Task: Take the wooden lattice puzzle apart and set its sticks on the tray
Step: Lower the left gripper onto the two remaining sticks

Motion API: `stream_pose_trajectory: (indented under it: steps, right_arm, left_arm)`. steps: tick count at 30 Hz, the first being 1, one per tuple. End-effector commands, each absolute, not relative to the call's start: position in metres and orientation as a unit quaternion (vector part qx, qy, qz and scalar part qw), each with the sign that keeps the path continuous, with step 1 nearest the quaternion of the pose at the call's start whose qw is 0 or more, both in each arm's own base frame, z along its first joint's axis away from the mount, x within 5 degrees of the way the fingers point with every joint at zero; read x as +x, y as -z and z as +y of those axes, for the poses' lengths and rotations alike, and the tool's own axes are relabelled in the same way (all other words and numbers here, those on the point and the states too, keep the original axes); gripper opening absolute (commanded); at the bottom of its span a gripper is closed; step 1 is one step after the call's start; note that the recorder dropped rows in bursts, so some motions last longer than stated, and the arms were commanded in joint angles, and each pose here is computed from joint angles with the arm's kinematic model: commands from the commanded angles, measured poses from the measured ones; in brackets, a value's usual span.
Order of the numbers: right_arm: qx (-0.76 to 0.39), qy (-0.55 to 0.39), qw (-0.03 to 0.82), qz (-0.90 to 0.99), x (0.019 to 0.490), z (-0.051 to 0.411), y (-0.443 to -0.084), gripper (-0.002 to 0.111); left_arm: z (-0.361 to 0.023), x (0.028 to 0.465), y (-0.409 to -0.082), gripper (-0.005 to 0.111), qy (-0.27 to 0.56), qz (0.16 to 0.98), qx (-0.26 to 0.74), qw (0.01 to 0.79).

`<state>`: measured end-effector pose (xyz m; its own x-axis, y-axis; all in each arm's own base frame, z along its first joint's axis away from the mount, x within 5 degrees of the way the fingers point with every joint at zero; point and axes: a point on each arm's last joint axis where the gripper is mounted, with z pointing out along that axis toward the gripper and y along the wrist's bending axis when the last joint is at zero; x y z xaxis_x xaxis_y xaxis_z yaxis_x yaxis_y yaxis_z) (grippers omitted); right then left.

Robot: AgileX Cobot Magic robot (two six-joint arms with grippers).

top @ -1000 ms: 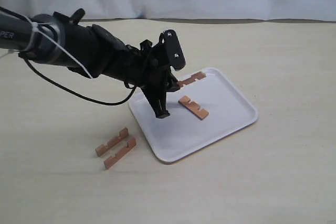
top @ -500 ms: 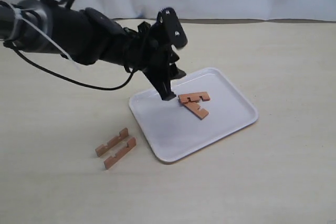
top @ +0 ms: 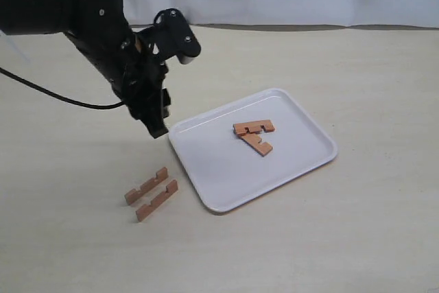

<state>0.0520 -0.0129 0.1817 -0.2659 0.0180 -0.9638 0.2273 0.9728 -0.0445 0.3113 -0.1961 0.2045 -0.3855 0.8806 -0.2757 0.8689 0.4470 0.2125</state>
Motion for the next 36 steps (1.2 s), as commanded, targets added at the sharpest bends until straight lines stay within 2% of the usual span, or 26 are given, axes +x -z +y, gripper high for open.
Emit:
stream_pose_trajectory:
  steps: [1,9,19,30,36]
  right_arm:
    - [0.079,0.089,0.604,0.788,0.052,-0.013,-0.182,0.004]
    - [0.079,0.089,0.604,0.788,0.052,-0.013,-0.182,0.004]
    - [0.079,0.089,0.604,0.788,0.052,-0.013,-0.182,0.004]
    - [0.079,0.089,0.604,0.788,0.052,-0.013,-0.182,0.004]
    - [0.079,0.089,0.604,0.788,0.052,-0.013,-0.182,0.004]
  left_arm:
    - [-0.184,0.307,-0.205,0.043,-0.046,0.890,0.435,0.127]
    - [-0.190,0.300,-0.201,0.043,0.010,0.913,0.392,0.110]
    - [-0.191,0.295,-0.153,0.043,0.019,0.918,0.388,0.084]
    - [-0.199,0.287,-0.150,0.043,0.072,0.897,0.433,0.056]
    - [-0.200,0.289,-0.131,0.043,0.070,0.899,0.430,0.038]
